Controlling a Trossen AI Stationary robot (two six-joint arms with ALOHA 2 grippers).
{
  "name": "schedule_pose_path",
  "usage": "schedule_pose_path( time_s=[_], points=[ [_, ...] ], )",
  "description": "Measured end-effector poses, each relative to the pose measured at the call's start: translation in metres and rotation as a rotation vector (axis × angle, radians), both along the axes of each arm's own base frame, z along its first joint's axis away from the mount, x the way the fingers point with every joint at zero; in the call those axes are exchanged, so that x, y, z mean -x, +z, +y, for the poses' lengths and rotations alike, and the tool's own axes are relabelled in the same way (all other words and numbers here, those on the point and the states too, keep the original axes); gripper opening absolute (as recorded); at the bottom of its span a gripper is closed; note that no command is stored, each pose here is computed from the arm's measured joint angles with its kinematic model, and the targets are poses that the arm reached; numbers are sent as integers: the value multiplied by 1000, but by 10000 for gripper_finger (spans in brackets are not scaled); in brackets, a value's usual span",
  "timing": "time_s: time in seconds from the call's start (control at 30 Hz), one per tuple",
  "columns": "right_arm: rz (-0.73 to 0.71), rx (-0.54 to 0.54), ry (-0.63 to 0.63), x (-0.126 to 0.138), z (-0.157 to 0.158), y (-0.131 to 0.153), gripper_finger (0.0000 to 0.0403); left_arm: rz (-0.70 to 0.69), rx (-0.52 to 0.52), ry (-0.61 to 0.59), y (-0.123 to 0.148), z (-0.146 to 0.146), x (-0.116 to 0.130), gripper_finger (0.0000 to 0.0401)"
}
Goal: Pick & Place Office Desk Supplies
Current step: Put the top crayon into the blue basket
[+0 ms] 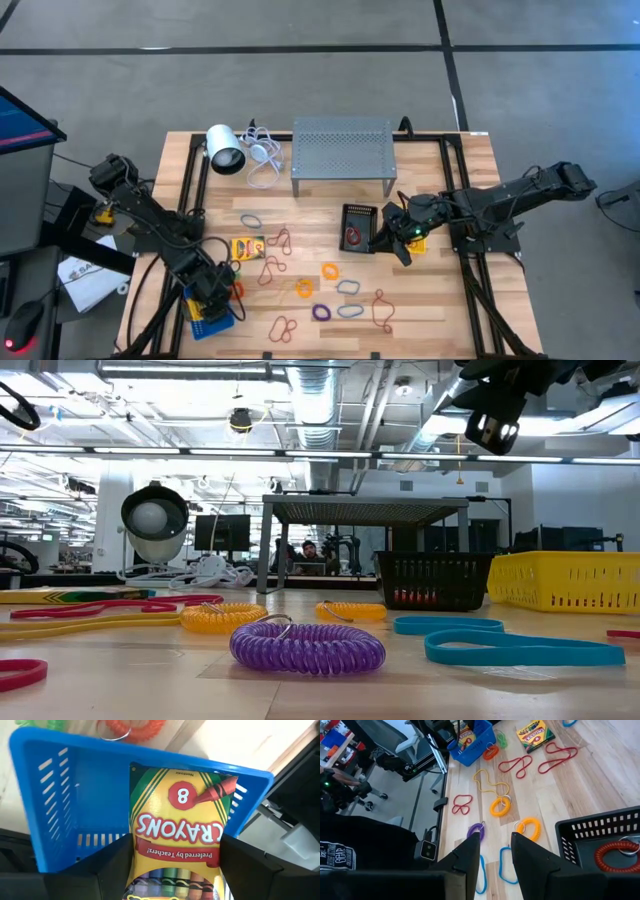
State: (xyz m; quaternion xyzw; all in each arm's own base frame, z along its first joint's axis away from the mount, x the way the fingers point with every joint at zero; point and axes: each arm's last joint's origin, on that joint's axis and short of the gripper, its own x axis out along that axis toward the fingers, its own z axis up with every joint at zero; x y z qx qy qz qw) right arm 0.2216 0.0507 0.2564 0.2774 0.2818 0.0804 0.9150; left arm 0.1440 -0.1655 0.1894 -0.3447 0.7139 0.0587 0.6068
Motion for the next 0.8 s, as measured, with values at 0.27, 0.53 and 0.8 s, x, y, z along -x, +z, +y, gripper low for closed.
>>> schedule_pose_path(
  time_s=[0.27, 0.53, 0.8],
  points=[
    [-5, 16, 9, 0, 0, 0, 107, -21, 13, -15, 1, -1, -2, 266],
    [-9, 27, 20, 0, 0, 0, 107, -23, 13, -16, 1, -1, -2, 269],
    [-9, 28, 22, 0, 1, 0, 107, -23, 13, -12, 1, 0, -3, 286]
  ],
)
